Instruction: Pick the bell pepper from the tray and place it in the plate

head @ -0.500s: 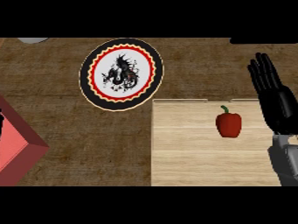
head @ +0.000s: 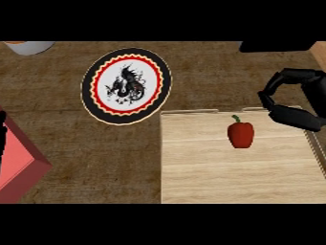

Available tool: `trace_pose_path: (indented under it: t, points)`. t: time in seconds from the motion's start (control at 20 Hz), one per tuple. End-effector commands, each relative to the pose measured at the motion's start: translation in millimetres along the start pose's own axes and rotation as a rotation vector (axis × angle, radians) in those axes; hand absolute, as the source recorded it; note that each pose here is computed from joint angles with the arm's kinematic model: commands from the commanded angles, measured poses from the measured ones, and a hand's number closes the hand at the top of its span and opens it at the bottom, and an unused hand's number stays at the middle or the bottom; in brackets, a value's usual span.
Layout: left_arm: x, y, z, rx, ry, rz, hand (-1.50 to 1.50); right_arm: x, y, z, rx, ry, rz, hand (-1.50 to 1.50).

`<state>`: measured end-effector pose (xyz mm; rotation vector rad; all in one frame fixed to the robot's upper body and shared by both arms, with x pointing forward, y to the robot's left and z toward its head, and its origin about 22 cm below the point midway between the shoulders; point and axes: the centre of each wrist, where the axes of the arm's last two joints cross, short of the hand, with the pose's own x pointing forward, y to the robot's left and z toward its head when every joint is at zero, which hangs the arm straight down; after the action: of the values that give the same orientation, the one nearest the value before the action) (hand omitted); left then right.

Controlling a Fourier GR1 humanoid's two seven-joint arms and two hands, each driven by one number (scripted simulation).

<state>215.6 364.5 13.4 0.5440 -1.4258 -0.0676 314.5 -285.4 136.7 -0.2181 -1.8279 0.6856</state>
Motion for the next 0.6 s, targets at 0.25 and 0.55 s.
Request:
trace_pose_path:
  t: [0.25, 0.55]
  points:
    - [5.7, -54.9, 11.4, -0.152, 0.140, 0.189, 0.00, -60.9, 66.7, 45.1, -0.241, 0.003, -0.353, -1.50]
    - [22.8, -81.0, 8.8, -0.192, 0.150, 0.184, 0.00, -61.2, 45.1, 58.6, 0.116, -0.058, -0.072, -1.50]
